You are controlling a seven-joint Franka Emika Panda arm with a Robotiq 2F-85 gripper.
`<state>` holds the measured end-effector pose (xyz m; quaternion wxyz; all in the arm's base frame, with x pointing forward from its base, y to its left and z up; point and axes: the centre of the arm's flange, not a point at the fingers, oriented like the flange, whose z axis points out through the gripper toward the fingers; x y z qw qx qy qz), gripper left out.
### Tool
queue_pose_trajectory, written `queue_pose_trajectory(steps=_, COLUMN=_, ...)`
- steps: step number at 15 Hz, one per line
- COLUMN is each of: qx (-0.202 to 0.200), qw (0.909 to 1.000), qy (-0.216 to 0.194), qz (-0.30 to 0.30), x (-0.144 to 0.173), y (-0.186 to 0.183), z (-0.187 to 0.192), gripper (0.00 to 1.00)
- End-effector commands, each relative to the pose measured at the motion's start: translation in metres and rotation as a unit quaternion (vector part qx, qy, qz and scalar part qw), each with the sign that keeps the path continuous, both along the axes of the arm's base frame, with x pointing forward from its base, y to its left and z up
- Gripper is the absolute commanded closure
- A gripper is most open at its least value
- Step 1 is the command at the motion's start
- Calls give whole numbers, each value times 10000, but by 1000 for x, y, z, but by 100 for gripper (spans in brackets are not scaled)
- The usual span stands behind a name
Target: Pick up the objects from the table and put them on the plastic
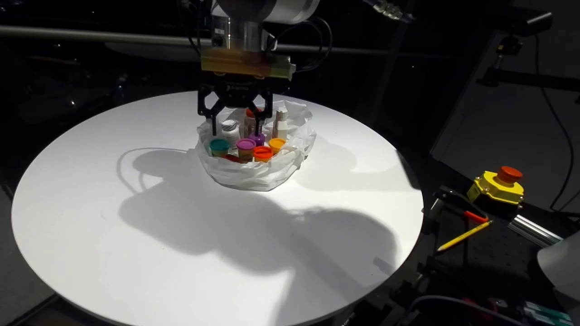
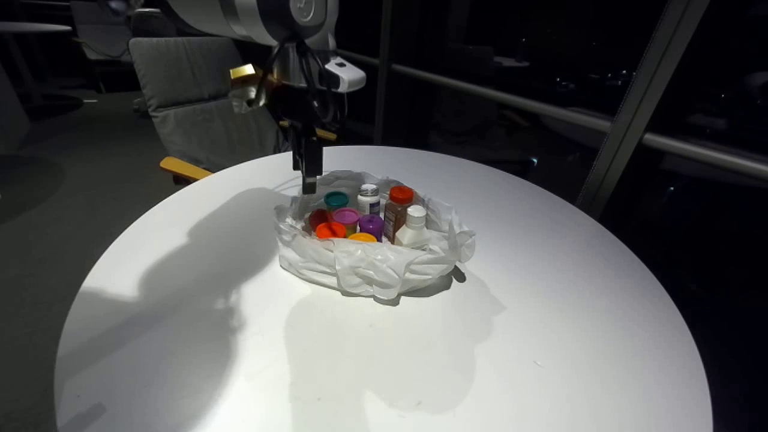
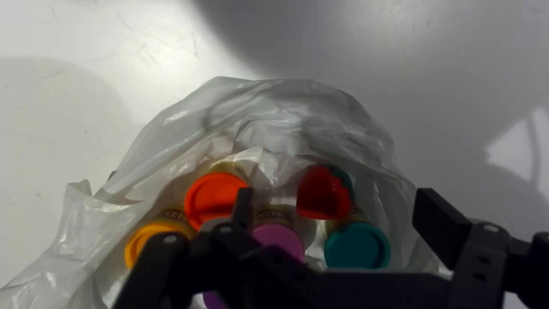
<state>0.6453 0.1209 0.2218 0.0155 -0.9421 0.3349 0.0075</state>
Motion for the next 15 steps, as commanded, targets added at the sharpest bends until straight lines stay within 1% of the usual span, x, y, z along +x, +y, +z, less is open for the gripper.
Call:
queue_pose_trajectory(steps=1, qx=74, qw=9992, qy=276, qz=294, x=-53, y=-15, z=70, gripper=0)
queue_pose_trajectory(steps=3, qx=124, qw=9952, qy=683, qz=694, x=-81, y=-24, z=94, gripper=0)
queue_pose_trajectory(steps=5, qx=128, qw=9911, qy=876, qz=998, x=-111, y=-35, z=117, gripper=0)
queue_pose_trajectory(steps=7, qx=147, qw=9880, qy=936, qz=1223, x=-142, y=-44, z=141, gripper=0)
queue_pose_trajectory(steps=9, qx=196, qw=9856, qy=888, qz=1428, x=-172, y=-51, z=163, gripper=0)
queue_pose_trajectory(steps=10, qx=166, qw=9879, qy=990, qz=1181, x=-126, y=-41, z=131, gripper=0)
queue_pose_trajectory(steps=12, qx=193, qw=9871, qy=931, qz=1289, x=-149, y=-46, z=148, gripper=0)
queue_pose_trajectory(steps=15, qx=197, qw=9867, qy=917, qz=1327, x=-161, y=-47, z=152, gripper=0)
